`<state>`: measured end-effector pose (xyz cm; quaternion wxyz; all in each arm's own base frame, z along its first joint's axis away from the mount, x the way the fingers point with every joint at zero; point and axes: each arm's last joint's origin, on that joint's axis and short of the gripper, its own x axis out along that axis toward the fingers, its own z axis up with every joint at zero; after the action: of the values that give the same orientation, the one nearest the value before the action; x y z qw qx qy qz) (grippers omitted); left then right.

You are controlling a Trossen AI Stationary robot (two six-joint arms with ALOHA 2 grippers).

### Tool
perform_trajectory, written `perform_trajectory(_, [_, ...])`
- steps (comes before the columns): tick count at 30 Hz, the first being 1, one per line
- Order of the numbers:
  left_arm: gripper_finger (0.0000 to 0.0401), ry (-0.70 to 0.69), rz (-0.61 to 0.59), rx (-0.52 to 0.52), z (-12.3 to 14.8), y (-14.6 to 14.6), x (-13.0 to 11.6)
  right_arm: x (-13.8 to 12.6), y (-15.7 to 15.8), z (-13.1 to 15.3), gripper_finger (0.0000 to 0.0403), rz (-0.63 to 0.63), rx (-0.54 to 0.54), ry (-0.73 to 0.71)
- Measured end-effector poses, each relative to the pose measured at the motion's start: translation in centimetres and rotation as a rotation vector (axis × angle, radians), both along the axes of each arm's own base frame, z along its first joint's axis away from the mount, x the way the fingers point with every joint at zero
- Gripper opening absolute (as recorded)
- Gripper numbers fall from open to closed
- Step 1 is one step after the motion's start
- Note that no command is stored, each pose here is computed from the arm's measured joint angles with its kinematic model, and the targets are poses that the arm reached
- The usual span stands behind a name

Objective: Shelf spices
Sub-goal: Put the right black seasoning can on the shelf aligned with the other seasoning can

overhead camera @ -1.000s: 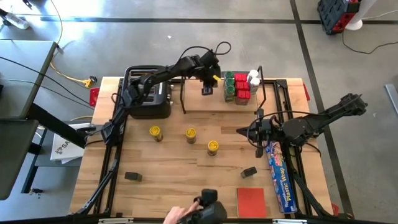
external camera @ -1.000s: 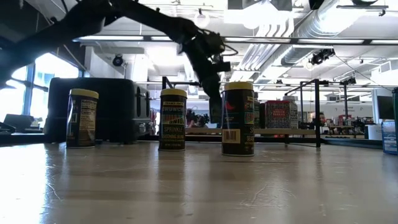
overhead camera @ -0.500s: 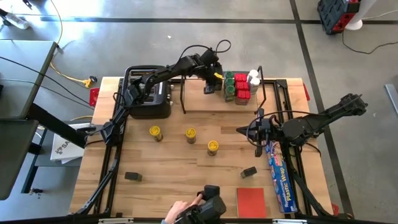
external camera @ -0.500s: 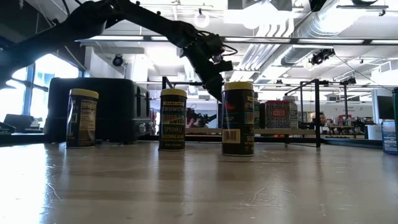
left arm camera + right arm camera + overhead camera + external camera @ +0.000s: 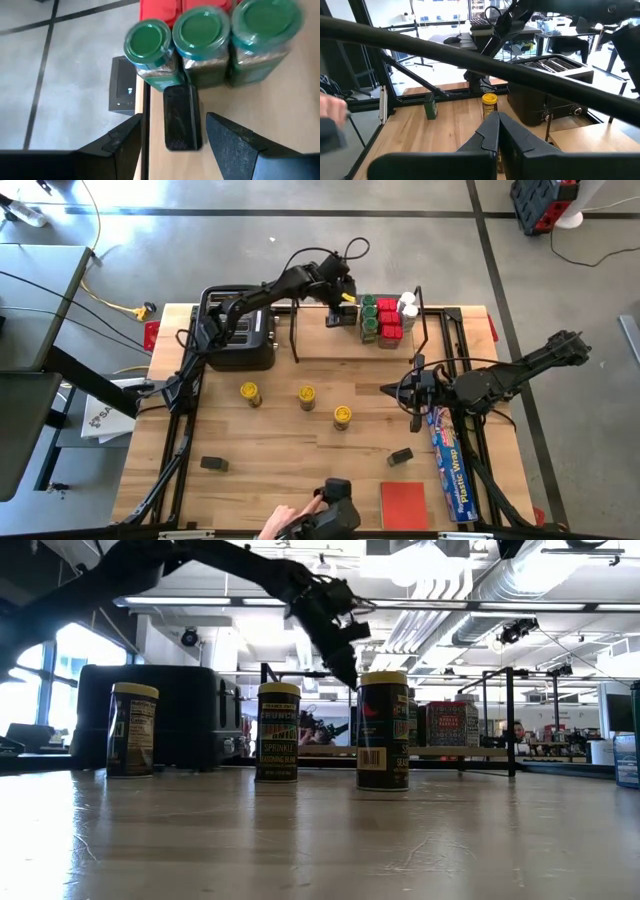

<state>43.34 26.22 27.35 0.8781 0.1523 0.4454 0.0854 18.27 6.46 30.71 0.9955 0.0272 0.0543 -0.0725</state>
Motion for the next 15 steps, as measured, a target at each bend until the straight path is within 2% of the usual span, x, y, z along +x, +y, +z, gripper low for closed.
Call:
perform_trajectory(5, [0.0207,-0.028,0.011,-0.066,3.8,-2.4,-1.5,0.0,0.1,-0.5,0.0000,0.017,-0.020,0.045])
perform_trajectory(10, [0.0186,-0.031,-0.028,-0.184,7.0,-7.5,-2.3,0.3,0.7,-2.2,0.0000,0.202,-0.050,0.212])
perform_trajectory(15, [0.0163,-0.034,-0.064,-0.248,7.4,-13.4,-3.2,-0.2,1.6,-3.4,0.0015,0.383,0.090,0.426])
